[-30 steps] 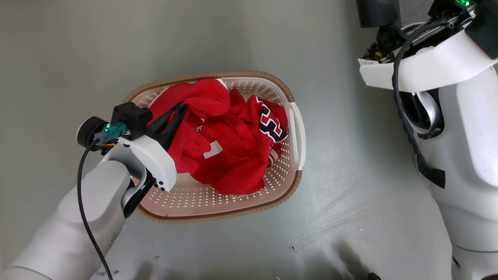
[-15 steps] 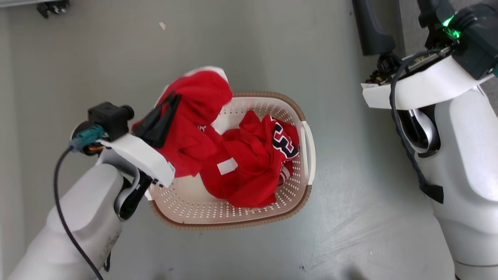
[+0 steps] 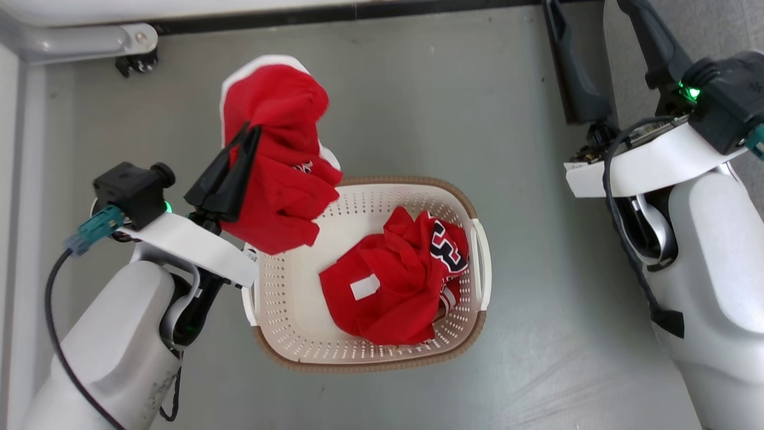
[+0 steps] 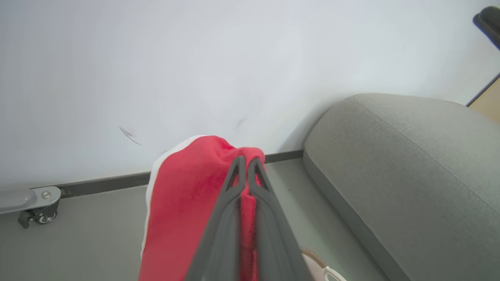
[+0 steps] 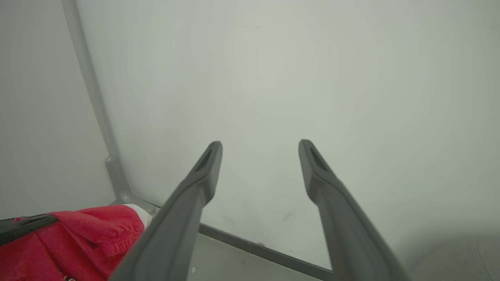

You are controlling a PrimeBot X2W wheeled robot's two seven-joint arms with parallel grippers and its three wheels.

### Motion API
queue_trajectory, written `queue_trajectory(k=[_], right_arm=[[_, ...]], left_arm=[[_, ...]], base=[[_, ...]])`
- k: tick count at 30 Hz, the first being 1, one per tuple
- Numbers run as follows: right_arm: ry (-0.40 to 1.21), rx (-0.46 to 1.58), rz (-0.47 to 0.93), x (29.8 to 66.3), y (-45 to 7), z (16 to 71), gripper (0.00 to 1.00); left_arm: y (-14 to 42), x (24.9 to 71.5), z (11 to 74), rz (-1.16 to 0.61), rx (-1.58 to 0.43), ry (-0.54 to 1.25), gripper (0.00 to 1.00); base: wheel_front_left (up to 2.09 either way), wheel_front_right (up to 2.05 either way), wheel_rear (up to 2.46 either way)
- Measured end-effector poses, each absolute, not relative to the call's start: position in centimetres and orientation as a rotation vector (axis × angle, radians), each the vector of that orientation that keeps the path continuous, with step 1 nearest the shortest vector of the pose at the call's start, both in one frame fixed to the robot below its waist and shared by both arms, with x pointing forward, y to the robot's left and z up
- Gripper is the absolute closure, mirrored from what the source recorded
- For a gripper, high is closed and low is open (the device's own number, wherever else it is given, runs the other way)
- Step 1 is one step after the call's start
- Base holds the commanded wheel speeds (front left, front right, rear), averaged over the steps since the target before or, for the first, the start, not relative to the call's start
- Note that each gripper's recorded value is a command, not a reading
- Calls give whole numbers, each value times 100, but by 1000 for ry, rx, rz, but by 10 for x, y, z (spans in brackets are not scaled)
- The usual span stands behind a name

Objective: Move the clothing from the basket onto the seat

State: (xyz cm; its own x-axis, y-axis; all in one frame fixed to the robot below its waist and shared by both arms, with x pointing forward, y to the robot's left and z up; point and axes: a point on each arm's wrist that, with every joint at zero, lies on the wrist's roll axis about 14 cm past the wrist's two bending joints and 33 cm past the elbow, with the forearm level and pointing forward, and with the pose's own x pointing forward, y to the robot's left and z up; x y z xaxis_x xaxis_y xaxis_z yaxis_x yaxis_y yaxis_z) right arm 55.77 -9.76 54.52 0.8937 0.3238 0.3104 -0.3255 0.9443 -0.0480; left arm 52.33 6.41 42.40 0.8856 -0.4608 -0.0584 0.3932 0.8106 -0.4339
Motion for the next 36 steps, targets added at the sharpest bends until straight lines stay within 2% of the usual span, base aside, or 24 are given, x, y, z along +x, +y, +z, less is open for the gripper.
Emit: queue_trajectory(k=[18,36], right_arm=[[-284,27,312,514,-106,555,0],[-235,59,312,464,-107,554,0]], left_arm=[[130,512,556,-317,-373,-210,100],[132,473,621,-344,-331,-369,100]], base=[[0,0,0],[0,0,0]])
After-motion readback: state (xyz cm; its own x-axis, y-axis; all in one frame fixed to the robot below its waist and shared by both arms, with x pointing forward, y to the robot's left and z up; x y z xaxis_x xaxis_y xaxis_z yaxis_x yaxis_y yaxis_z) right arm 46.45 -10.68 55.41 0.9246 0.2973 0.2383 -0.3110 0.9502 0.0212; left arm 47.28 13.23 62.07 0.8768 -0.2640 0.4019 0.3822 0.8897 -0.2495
